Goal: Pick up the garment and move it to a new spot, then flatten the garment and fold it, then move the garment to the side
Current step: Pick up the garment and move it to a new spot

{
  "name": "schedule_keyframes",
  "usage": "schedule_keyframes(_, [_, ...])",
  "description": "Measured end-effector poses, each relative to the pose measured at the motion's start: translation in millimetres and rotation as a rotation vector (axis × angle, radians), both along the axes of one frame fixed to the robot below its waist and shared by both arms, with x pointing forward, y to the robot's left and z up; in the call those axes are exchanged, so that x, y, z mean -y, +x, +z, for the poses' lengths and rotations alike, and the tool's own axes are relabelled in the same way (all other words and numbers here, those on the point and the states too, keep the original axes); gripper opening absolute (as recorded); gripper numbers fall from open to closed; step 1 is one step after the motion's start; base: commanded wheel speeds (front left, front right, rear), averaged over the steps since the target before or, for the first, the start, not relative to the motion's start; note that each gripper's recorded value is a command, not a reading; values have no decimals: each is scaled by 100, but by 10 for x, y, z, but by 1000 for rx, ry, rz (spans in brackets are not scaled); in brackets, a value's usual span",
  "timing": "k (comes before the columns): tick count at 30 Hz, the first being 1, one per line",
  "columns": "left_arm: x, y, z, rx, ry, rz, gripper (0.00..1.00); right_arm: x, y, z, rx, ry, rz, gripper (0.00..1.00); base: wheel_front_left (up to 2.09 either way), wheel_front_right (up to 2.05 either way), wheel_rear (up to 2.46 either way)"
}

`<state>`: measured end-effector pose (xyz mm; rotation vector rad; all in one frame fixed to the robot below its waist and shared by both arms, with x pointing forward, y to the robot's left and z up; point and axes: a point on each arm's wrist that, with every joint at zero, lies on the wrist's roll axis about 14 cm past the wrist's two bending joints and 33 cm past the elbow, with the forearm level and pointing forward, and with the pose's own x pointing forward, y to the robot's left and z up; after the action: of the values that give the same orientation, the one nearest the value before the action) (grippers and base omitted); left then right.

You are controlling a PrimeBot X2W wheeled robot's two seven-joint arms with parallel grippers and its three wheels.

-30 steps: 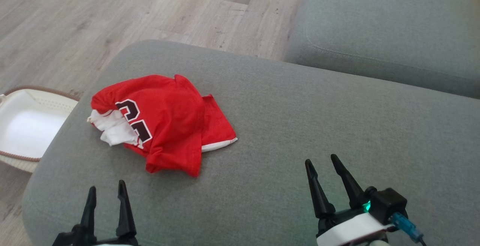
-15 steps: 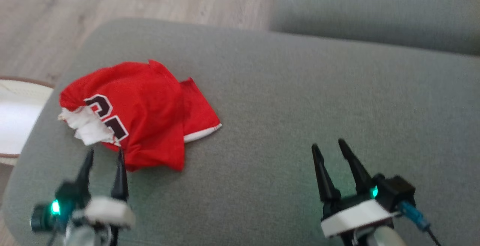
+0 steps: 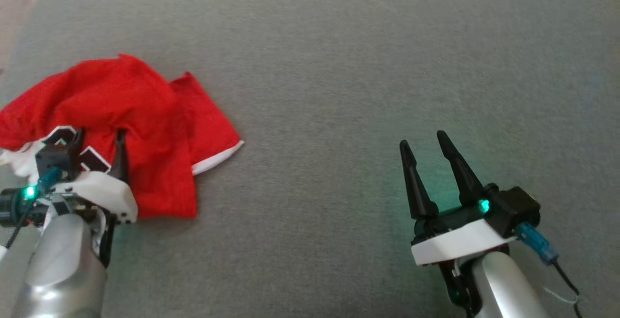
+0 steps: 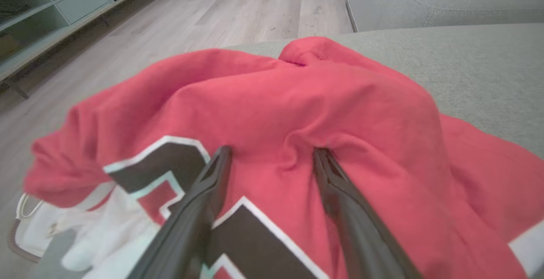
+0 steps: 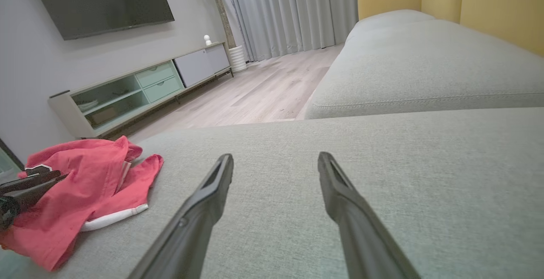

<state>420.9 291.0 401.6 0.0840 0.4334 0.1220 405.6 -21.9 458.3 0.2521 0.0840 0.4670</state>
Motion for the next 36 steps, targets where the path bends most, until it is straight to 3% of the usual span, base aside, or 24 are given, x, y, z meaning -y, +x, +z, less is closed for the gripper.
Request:
schedule_keyframes(5, [-3,100,-222,-87,-2,-16,100,150,18,-58,-10,-17,-41,100,0,0,0])
schedule_keyframes(6, [-6,110,-256,-101,-2,-16,31,178,22,-69,-13,-19,-49,100,0,0,0])
schedule_keyframes(7, [-3,127,-276,-108,-6,-15,0,198,25,-76,-15,-20,-54,100,0,0,0])
schedule_keyframes(15, [-16,275,60,65,-25,-3,0,226,11,49,17,-16,-64,100,0,0,0])
schedule_keyframes(22, [98,449,828,325,-23,-46,0,249,-67,260,65,-1,-73,100,0,0,0])
schedule_keyframes(29, [450,437,1426,524,-40,-149,0,294,-130,427,107,7,-87,100,0,0,0])
schedule_keyframes(36, [1117,456,1915,656,-117,-307,0,426,-258,436,105,4,-125,100,0,0,0])
